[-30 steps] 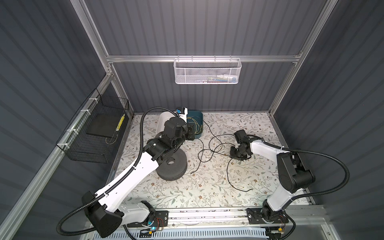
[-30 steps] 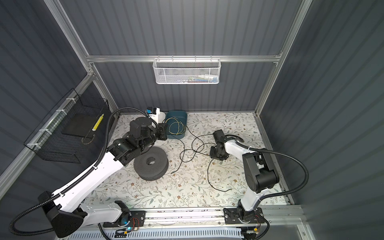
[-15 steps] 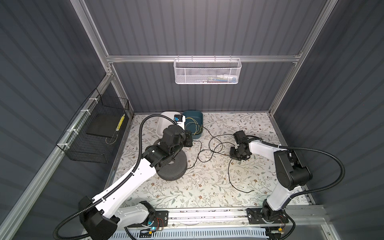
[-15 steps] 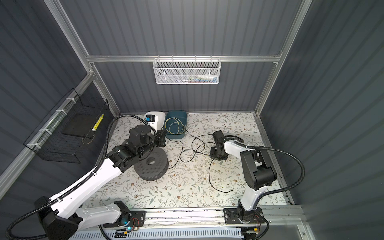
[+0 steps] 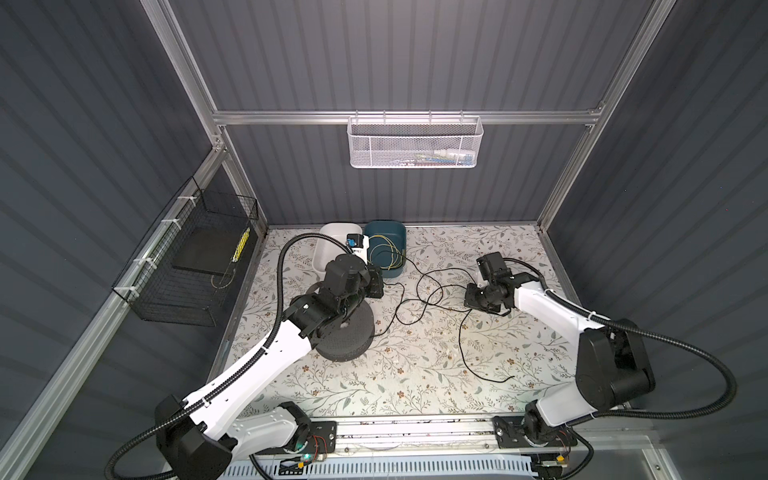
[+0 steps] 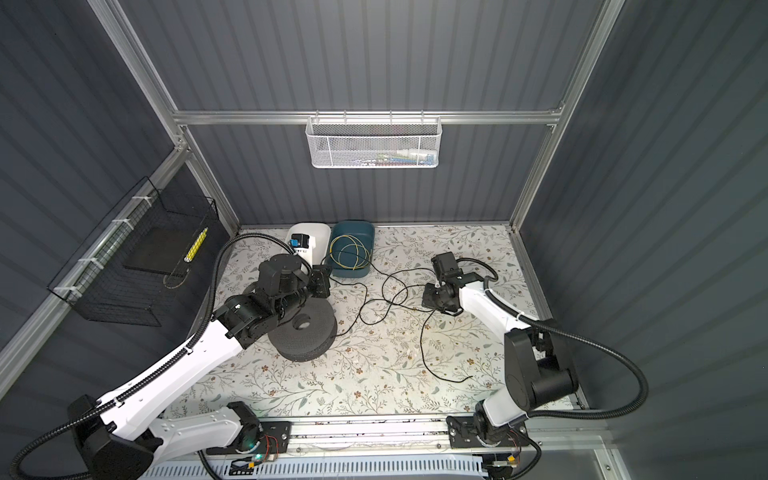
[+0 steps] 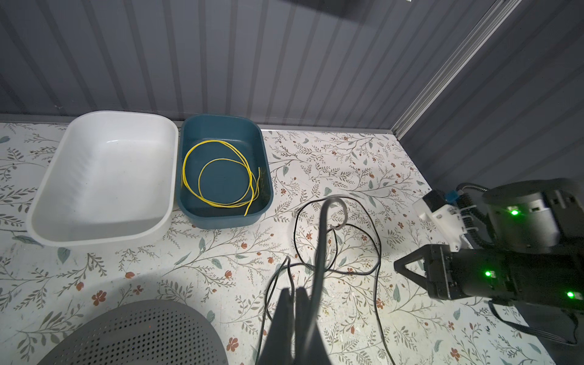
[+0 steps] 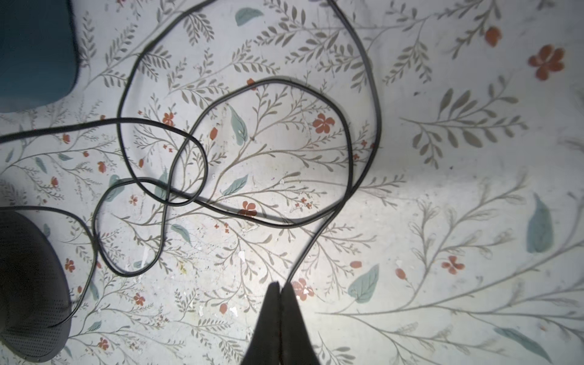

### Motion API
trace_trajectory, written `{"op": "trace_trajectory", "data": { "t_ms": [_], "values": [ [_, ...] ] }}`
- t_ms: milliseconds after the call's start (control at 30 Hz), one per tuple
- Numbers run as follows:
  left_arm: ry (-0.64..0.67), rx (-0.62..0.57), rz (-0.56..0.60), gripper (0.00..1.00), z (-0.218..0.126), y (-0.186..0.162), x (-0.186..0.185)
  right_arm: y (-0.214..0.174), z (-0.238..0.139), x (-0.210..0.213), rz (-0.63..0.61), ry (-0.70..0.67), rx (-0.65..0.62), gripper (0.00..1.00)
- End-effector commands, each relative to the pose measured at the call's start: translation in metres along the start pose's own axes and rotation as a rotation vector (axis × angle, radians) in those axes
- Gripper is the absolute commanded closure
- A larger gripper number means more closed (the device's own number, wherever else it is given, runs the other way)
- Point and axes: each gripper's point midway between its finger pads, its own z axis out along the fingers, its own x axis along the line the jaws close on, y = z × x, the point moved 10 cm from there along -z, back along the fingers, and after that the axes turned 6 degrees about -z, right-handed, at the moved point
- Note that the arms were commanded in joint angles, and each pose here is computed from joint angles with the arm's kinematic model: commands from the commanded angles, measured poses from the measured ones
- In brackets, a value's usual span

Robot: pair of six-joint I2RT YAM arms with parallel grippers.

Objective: Wrap the cables

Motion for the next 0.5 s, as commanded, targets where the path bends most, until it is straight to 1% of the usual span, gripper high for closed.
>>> {"op": "trace_trajectory", "data": {
  "t_ms": [0, 67, 133, 200, 333, 467],
  "values": [
    [-0.008, -0.064, 0.011, 1.0, -0.011, 0.015, -0.003, 0.008, -0.026, -0.002, -0.017, -0.018, -0.042, 1.0],
    [-0.01, -0.068, 0.014, 1.0, -0.012, 0.017, -0.003, 0.008, -0.029, -0.004, -0.013, -0.019, -0.053, 1.0],
    [-0.015, -0.065, 0.014, 1.0, -0.011, 0.017, -0.004, 0.006, -0.022, -0.005, -0.009, -0.023, -0.021, 0.9],
    [-0.017, -0.062, 0.014, 1.0, -0.01, 0.017, -0.005, 0.002, -0.009, -0.006, -0.003, -0.017, 0.022, 0.85],
    [-0.019, -0.06, 0.013, 1.0, -0.01, 0.017, -0.005, -0.006, 0.021, -0.009, 0.021, -0.005, 0.088, 0.83],
    [-0.016, -0.054, 0.017, 1.0, -0.007, 0.017, -0.005, -0.007, 0.044, -0.012, 0.028, -0.031, 0.128, 0.8]
  ]
}}
